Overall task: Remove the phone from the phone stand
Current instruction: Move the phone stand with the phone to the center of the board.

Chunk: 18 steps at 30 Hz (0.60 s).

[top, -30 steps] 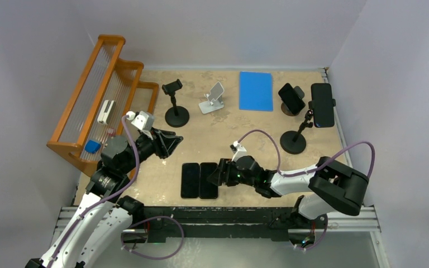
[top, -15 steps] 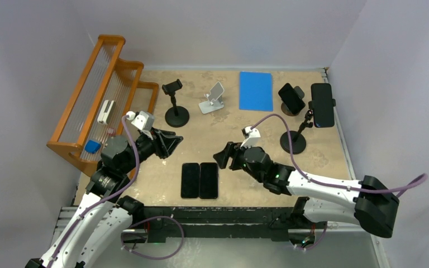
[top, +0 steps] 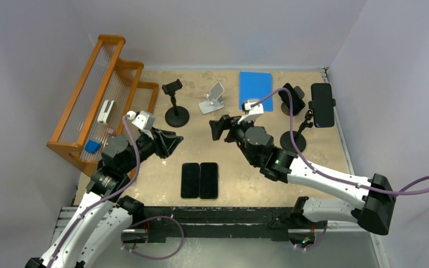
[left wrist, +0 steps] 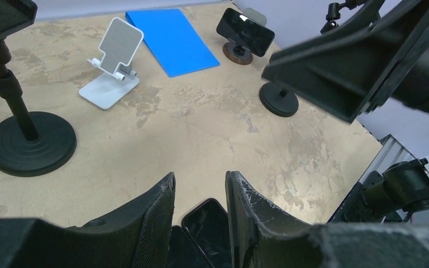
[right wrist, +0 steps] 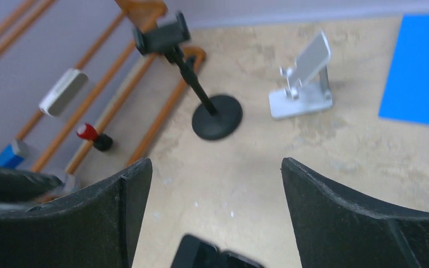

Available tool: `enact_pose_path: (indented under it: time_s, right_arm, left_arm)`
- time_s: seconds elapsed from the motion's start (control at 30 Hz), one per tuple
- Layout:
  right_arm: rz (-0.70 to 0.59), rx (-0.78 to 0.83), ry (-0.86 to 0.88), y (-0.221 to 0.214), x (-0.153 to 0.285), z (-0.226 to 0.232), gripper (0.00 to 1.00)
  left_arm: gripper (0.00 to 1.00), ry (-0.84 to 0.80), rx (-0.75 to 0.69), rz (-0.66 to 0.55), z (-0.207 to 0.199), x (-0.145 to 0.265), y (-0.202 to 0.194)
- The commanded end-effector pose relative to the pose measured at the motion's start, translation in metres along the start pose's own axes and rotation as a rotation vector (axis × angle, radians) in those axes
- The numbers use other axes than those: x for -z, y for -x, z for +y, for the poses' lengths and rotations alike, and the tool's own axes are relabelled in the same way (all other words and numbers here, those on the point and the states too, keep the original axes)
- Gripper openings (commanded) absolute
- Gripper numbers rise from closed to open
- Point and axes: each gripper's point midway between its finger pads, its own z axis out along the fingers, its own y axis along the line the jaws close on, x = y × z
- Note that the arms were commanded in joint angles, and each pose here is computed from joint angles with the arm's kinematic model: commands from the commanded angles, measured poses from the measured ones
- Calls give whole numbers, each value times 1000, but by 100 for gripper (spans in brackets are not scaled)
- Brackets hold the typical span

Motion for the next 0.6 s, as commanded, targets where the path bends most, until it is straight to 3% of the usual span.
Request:
enact_pose_path:
  time_s: [0.0,0.2,0.57]
  right_arm:
    - [-171,36,1,72,-6,21,88]
    - [-148,75,-139,96,-18,5,91]
    - [-332,69,-310,194,46,-46,93]
  left_arm:
    - [37,-13,-13,-42,-4,0,13]
    - [37,-29,-13,-41,-7,0,13]
    - [37,-58,-14,-46,-13,1,14]
